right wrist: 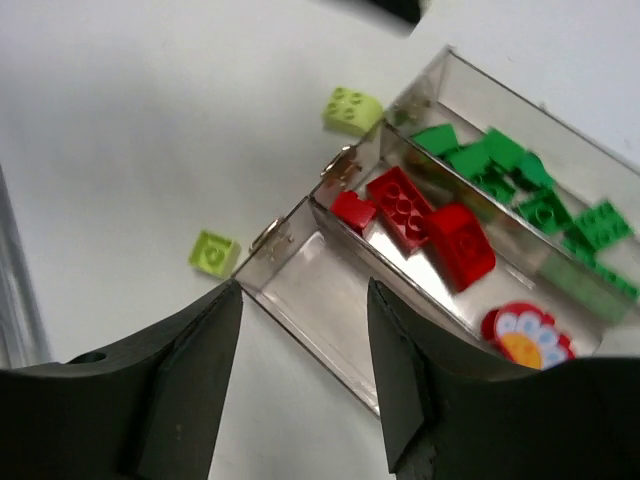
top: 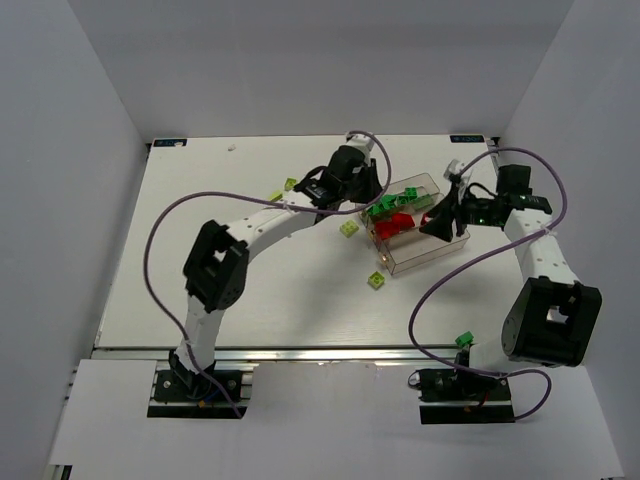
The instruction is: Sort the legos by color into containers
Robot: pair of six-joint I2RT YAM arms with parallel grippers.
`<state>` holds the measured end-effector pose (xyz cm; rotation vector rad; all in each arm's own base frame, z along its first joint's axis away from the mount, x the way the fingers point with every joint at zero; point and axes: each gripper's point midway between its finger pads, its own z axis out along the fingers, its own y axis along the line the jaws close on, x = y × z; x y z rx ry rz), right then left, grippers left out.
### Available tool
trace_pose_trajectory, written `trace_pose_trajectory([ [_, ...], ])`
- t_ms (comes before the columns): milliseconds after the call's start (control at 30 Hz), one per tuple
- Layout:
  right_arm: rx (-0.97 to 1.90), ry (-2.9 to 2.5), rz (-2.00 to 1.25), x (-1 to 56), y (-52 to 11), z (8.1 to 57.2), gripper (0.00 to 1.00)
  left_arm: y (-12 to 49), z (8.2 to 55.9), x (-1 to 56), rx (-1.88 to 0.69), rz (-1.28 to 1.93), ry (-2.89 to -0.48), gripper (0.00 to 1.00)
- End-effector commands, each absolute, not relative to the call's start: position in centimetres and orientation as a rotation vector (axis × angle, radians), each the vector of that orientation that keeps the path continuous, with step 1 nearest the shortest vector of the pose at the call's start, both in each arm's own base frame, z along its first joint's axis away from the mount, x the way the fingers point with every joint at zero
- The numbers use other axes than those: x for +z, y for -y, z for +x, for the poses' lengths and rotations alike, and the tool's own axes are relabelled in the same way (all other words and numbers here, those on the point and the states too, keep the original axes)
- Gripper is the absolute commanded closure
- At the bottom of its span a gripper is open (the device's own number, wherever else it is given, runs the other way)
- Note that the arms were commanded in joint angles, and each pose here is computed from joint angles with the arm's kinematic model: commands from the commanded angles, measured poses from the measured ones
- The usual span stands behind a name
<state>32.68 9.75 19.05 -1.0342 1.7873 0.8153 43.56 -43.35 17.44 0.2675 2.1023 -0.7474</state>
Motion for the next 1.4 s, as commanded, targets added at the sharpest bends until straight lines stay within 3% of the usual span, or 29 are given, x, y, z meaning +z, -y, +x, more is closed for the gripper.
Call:
trace_pose_trajectory([
  [0,0.88,-1.498,-1.434,18.7,-12.4,27.7,0.42,37.9,42.5,24.3,-0.691,0.16,-1.994,0.72],
  [133,0.828,-1.464,-1.638,16.7,-14.2,26.0,0.38,32.4,40.7,26.4,-0.636,0.043,-1.965,0.69],
  [167,0.832,-1.474,-1.68,16.3,-15.4,25.4,0.36,30.9,39.7,24.4,-0.599,0.027,-2.006,0.54],
  [200,0.818,-1.496,-1.705,15.2,-15.8,25.0,0.35,29.3,38.7,26.2,-0.6,-0.008,-1.974,0.41],
  [267,0.649,-1.475,-1.786,14.7,-17.3,26.1,0.32,26.3,37.6,24.4,-0.519,-0.093,-1.999,0.21],
  [300,0.656,-1.553,-1.759,13.9,-17.8,25.7,0.31,25.2,36.9,24.2,-0.498,-0.119,-2.004,0.04],
  [333,0.619,-1.571,-1.761,13.7,-18.3,25.8,0.3,23.9,36.0,25.6,-0.508,-0.167,-1.969,0.02],
  [400,0.522,-1.577,-1.84,12.8,-19.5,25.8,0.29,21.6,34.7,24.1,-0.451,-0.221,-1.984,0.02],
  [500,0.451,-1.505,-2.009,11.5,-20.1,24.4,0.2,19.0,32.6,23.7,-0.437,-0.294,-1.963,0.02],
  [667,0.347,-1.115,-2.301,10.2,-19.8,24.0,0.17,16.3,29.9,23.6,-0.45,-0.376,-1.934,0.02],
  [1367,0.374,-1.101,-2.642,4.4,-20.3,25.2,0.27,13.9,27.1,21.4,-0.507,-0.503,-1.91,0.02],
])
